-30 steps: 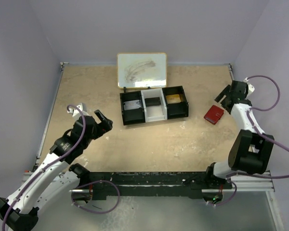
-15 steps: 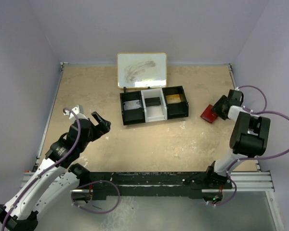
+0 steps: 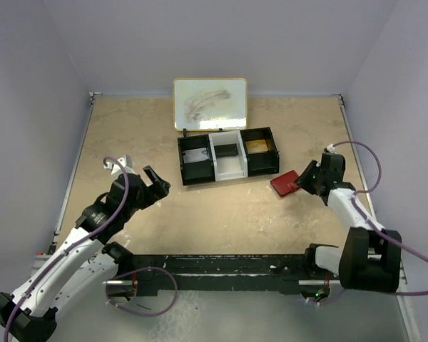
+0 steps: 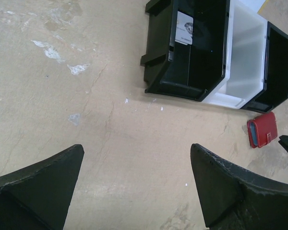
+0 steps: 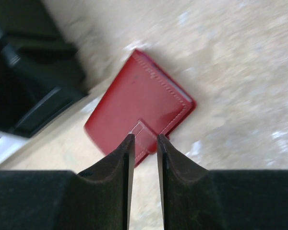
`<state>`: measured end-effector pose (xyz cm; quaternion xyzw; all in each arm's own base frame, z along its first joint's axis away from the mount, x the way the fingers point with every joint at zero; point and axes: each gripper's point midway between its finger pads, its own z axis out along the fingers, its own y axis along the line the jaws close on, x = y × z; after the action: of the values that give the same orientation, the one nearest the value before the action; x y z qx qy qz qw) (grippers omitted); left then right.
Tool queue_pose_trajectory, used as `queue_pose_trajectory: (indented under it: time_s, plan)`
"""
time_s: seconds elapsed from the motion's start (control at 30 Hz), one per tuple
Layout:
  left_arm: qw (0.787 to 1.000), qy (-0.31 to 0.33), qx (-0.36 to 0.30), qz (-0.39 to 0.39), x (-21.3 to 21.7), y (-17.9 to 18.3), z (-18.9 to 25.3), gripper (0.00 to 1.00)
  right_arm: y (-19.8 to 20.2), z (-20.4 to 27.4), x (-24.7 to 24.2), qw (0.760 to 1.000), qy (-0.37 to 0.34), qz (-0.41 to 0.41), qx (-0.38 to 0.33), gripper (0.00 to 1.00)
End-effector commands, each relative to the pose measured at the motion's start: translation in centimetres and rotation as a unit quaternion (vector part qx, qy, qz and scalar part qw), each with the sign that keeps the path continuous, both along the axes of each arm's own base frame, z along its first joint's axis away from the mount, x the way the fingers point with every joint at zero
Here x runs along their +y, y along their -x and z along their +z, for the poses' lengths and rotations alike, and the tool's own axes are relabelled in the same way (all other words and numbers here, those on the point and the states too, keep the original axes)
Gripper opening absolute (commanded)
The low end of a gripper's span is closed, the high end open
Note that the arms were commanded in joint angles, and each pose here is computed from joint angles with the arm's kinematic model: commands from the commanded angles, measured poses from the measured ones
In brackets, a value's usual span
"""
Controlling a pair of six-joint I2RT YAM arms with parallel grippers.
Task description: Take the credit cards out of the card holder
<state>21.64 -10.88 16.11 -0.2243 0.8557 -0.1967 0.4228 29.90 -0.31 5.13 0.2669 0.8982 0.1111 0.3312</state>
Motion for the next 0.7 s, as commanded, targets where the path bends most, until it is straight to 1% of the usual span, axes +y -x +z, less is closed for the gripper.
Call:
queue_pose_trajectory:
  time_s: [0.0, 0.03, 0.2, 0.23, 0.3, 0.37, 0.4, 0.47, 0.57, 0.67]
  plan:
    - [0.999, 0.022, -0.017, -0.021, -1.3, -0.6, 0.7, 0.9, 1.5, 1.8, 3.2, 1.0, -0.024, 0.011, -0.013, 0.25]
    - [0.999, 0.023, -0.016, -0.023, -1.3, -0.5, 0.6, 0.9, 1.9, 2.0, 3.5, 1.0, -0.023, 0.014, -0.014, 0.23]
    - [0.999, 0.031, -0.011, -0.03, -1.8, -0.5, 0.2, 0.9, 3.5, 2.2, 4.4, 0.999, -0.03, 0.022, -0.019, 0.22]
    - [0.999, 0.033, -0.01, -0.032, -1.9, -0.4, 0.1, 0.9, 3.6, 2.4, 4.5, 0.999, -0.035, 0.014, -0.018, 0.25]
    - [0.999, 0.038, -0.008, -0.037, -2.2, -0.5, -0.1, 0.9, 3.0, 3.8, 4.2, 0.999, -0.032, 0.006, -0.037, 0.39]
    - [0.998, 0.042, -0.006, -0.042, -2.5, -0.4, -0.1, 0.9, 1.9, 4.8, 2.8, 0.998, -0.003, -0.024, -0.051, 0.55]
    - [0.998, 0.043, -0.005, -0.044, -2.6, -0.4, -0.1, 0.9, 1.5, 4.9, 2.3, 0.998, 0.007, -0.026, -0.051, 0.61]
    - [0.998, 0.046, -0.004, -0.05, -2.8, -0.3, -0.1, 0.9, 0.2, 5.0, 0.3, 0.997, 0.054, -0.037, -0.037, 0.71]
    - [0.997, 0.044, 0.0, -0.061, -3.0, -0.1, -0.2, 0.9, -1.6, 3.0, -1.5, 0.997, 0.074, -0.018, 0.006, 0.71]
    - [0.997, 0.045, 0.005, -0.065, -3.2, 0.0, -0.6, 0.9, -3.8, 2.2, -0.7, 0.997, 0.067, 0.036, -0.002, 0.68]
